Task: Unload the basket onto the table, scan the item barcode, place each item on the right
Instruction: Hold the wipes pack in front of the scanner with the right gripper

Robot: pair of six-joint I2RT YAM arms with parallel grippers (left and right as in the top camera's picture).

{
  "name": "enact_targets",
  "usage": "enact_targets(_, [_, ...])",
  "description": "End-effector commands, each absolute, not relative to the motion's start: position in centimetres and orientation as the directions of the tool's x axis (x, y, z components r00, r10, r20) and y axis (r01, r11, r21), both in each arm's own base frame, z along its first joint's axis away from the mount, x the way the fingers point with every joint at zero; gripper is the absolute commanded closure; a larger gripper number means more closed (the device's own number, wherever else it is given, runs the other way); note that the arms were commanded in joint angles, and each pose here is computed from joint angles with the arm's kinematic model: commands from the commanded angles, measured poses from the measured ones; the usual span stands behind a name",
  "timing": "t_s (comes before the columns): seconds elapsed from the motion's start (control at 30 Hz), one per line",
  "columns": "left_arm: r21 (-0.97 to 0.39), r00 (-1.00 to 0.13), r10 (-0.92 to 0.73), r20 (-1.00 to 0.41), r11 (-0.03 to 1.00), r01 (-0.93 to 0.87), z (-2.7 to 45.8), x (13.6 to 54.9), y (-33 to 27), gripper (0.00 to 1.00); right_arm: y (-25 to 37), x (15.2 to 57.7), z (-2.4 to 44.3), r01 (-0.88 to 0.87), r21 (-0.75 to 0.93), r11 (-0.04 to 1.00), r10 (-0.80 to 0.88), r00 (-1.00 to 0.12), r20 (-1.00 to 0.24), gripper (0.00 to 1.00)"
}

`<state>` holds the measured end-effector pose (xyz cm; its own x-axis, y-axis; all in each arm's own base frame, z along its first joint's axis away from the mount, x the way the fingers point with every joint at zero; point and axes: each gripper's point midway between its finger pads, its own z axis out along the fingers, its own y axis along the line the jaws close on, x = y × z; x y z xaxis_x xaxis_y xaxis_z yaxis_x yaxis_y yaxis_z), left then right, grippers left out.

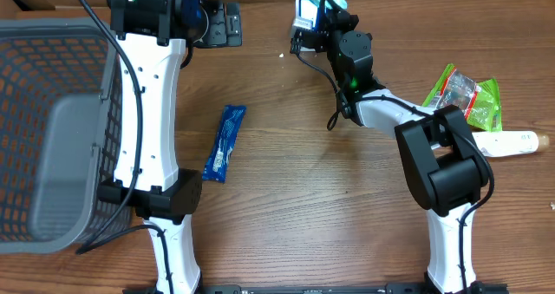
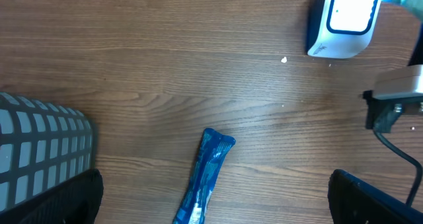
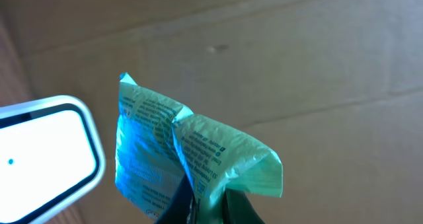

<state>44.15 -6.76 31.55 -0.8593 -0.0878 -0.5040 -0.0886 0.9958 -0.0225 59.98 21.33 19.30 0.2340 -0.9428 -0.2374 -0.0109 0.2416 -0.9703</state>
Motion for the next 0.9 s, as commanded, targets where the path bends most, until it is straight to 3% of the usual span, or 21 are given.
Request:
enact_targets(0.0, [-0.011,-0.857,-0.096,-0.506,0.994,-0.104,31.5,44.4,-6.1,0.0,20.8,60.7,18.8,-0.009,-0.976,0.219,-0.943,0.257,-0.213,0.96])
enact_targets(0.87, [-0.011,-0.857,-0.096,-0.506,0.994,-0.104,31.5,44.4,-6.1,0.0,20.4,61.0,17.0,-0.024,-0.986,0.166,-0.953,0.253,-0.167,0.96])
